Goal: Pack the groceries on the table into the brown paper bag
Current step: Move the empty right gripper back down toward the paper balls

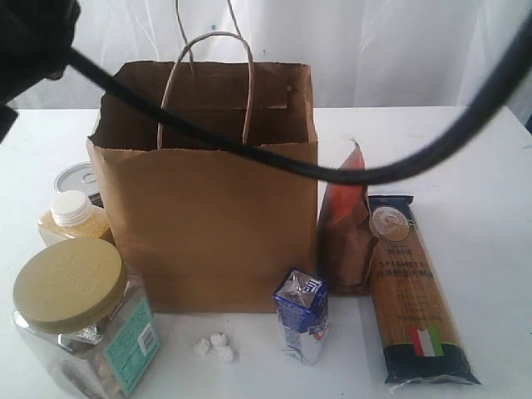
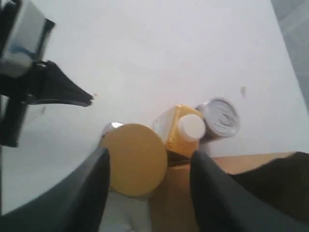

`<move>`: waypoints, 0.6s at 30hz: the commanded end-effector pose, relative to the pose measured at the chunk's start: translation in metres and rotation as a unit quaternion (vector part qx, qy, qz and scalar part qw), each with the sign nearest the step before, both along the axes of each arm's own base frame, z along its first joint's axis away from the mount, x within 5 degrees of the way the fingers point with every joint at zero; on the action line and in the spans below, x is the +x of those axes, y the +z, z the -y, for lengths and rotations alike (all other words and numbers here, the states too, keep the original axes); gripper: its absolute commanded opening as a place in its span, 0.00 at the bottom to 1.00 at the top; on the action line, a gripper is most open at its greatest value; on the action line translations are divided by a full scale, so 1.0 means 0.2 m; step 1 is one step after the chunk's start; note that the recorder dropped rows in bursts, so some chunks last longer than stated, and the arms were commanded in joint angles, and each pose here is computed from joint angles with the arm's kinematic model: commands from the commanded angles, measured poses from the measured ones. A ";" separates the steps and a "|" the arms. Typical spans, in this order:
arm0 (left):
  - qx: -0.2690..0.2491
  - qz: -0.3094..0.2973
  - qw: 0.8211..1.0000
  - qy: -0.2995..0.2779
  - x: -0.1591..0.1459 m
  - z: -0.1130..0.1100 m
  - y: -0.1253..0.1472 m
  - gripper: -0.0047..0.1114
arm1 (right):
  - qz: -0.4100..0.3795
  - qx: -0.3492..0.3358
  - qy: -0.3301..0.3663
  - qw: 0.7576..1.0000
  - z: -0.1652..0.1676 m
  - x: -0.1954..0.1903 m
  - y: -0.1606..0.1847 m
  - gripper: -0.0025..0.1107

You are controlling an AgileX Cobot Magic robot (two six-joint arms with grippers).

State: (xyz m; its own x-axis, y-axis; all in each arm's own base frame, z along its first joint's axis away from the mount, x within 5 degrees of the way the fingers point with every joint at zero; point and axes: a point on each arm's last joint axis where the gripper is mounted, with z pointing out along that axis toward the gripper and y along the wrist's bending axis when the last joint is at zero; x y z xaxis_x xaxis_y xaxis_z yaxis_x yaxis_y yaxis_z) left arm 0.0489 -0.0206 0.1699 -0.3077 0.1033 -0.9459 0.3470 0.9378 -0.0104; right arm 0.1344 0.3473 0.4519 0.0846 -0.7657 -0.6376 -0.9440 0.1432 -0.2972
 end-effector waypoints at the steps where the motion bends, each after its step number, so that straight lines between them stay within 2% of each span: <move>1: -0.007 0.000 1.000 0.003 0.00 0.00 0.00 0.04 | -0.040 0.011 0.036 0.998 0.01 -0.08 0.01 0.44; 7: -0.007 0.000 1.000 0.003 0.00 0.00 0.00 0.04 | -0.062 -0.042 0.032 0.997 0.09 -0.11 -0.13 0.44; 11: -0.007 0.000 1.000 0.003 0.00 0.00 0.00 0.04 | -0.089 -0.108 0.027 0.990 0.15 -0.13 -0.35 0.44; 18: -0.007 0.000 1.000 0.003 0.00 0.00 0.00 0.04 | -0.102 -0.138 0.022 0.985 0.19 -0.14 -0.62 0.44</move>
State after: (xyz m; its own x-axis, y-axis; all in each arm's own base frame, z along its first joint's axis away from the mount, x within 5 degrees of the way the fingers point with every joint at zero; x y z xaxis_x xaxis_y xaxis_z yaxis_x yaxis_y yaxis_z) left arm 0.0489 -0.0206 0.1699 -0.3077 0.1033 -0.9459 0.3470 0.9378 -0.0104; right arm 0.1076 0.3130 0.3387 0.0170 -0.9134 -0.4067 -0.9918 0.0361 -0.1225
